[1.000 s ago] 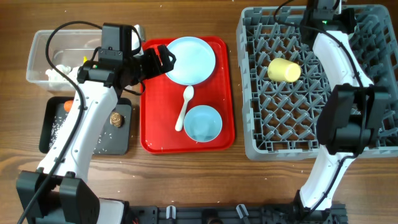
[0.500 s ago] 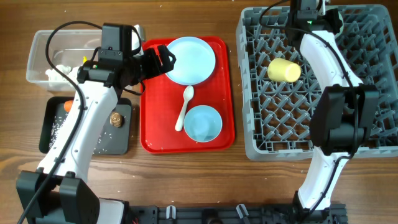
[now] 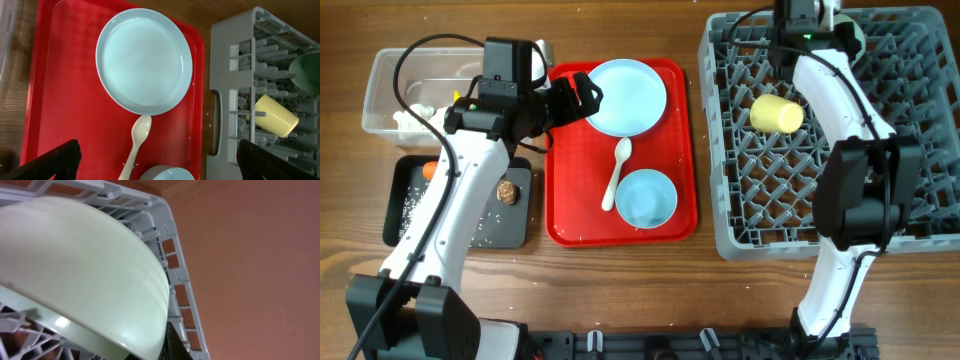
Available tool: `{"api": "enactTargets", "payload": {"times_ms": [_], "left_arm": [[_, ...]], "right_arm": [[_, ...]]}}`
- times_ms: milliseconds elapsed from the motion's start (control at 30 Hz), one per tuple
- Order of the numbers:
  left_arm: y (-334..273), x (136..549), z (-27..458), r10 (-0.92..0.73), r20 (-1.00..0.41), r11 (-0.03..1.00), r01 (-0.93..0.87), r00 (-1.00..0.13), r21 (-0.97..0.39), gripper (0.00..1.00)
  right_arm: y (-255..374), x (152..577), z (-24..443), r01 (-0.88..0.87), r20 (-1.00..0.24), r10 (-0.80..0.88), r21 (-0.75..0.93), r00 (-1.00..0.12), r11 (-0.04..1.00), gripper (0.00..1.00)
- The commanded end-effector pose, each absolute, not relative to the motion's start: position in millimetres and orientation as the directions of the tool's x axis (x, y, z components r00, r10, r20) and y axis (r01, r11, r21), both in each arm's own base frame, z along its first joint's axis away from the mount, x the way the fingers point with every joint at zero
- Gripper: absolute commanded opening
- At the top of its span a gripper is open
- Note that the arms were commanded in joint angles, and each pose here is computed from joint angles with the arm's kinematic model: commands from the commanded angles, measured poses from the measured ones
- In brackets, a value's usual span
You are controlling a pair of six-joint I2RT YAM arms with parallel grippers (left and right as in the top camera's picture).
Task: Sort waste into correct bins and load items into the dishwasher rack
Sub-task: 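Lower the green bowl upside down into the rack with right gripper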
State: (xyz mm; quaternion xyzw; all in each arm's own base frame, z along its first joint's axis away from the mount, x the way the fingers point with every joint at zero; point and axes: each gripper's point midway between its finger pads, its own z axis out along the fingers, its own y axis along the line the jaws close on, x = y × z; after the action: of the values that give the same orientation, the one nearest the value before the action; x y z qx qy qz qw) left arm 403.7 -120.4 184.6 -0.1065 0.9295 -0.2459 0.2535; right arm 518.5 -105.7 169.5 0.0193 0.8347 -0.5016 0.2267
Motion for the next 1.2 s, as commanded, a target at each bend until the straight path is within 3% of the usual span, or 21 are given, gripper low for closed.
{"api": "enactTargets", "payload": {"times_ms": [0,233,367,800,1167], "left_arm": [[-119,409,198,-0.325,-0.452,0.857,-0.057,-0.830,-0.512,1.00],[-119,409,198,-0.325,-0.452,0.857,-0.057,-0.830,-0.512,1.00],[-119,409,198,-0.325,-0.452,0.857,-0.057,-0.830,-0.512,1.00],[-119,409,198,-0.325,-0.452,0.857,-0.057,-0.830,-0.512,1.00],[-119,409,198,-0.325,-0.452,0.857,-0.057,-0.830,-0.512,1.00]], "right_arm": [[-75,524,154,0.201,-0.383,-0.240,-0.811,-0.892,0.549,0.08],[-73,515,147,0.204,-0.378,-0.209,-0.800,-0.902,0.565,0.41],[-69,512,143,0.186,-0.365,-0.207,-0.793,-0.907,0.581,0.52],[-15,505,143,0.093,-0.387,-0.248,-0.681,-0.888,0.727,0.68],[25,489,182,-0.002,-0.503,-0.198,-0.362,-0.841,0.932,0.69]]}}
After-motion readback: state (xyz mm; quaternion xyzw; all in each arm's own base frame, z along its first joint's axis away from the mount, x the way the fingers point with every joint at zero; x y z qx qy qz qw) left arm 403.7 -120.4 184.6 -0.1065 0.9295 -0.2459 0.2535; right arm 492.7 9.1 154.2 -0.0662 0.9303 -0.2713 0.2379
